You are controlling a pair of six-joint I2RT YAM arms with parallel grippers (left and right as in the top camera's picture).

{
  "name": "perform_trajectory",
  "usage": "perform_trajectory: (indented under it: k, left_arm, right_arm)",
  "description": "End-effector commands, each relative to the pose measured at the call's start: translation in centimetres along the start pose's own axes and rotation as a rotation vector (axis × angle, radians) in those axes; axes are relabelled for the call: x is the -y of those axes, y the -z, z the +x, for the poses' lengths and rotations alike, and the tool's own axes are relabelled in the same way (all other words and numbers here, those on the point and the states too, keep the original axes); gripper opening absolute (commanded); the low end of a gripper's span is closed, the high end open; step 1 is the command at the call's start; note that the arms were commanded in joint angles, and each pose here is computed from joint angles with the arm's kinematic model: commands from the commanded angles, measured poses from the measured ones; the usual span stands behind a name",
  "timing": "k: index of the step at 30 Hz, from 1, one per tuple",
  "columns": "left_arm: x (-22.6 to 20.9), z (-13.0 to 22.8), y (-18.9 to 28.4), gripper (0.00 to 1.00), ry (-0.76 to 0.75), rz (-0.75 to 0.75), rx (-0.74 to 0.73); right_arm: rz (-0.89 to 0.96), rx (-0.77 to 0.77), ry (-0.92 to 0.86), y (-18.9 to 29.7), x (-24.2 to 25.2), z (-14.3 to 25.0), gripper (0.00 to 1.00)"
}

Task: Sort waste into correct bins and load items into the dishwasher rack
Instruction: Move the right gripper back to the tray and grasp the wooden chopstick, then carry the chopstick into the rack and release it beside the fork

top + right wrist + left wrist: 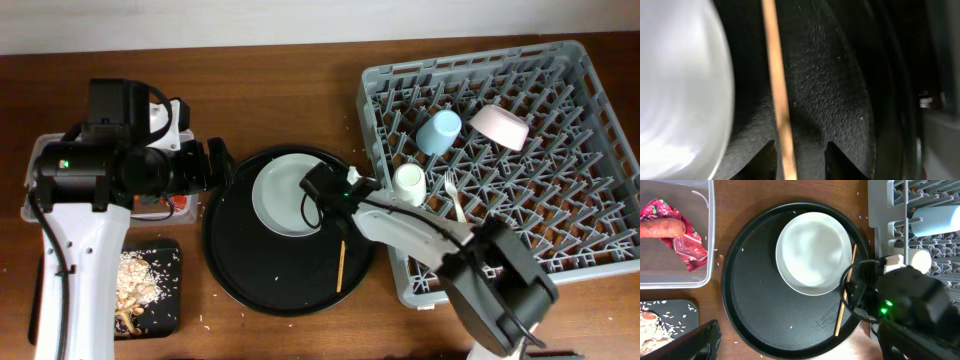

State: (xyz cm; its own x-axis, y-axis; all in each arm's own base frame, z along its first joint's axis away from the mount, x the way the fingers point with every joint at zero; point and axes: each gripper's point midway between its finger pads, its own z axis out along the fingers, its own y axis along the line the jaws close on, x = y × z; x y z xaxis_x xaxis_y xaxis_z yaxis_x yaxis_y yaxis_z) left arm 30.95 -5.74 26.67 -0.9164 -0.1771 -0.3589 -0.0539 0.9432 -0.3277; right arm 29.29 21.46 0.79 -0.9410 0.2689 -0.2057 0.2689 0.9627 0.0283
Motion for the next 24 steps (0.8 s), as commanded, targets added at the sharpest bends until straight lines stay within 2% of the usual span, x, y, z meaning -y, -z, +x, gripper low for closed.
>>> perform_trajectory:
  k: [1, 8, 14, 19, 21, 24]
  left_arm:
    - [0.2, -0.4, 0.8, 0.99, -0.018, 0.002, 0.03]
    - [0.2, -0.4, 0.8, 0.99, -0.018, 0.002, 0.03]
    - [0.2, -0.4, 0.8, 0.99, -0.018, 0.002, 0.03]
    - [0.2, -0.4, 0.8, 0.99, -0.018, 0.002, 0.03]
    - [0.2, -0.4, 0.8, 0.99, -0.018, 0.002, 0.03]
    - [0.2, -0.4, 0.8, 0.99, -0.018, 0.002, 0.03]
  right_arm:
    - [0.032, -0.023, -0.008, -1.4, 0.4, 0.6, 0.31]
    - [0.022, -0.04, -0.008, -1.5, 0.2, 0.9, 0.04]
    - [-0.04, -0.063, 0.028, -0.2, -1.4, 0.6, 0.04]
    - [-0.147, -0.041, 0.197, 6.0, -4.1, -1.4, 0.04]
    - [-0.156, -0.024, 0.34, 8.5, -4.1, -1.9, 0.04]
    - [-0.137, -0.017, 0.446, 12.3, -2.5, -2.8, 0.04]
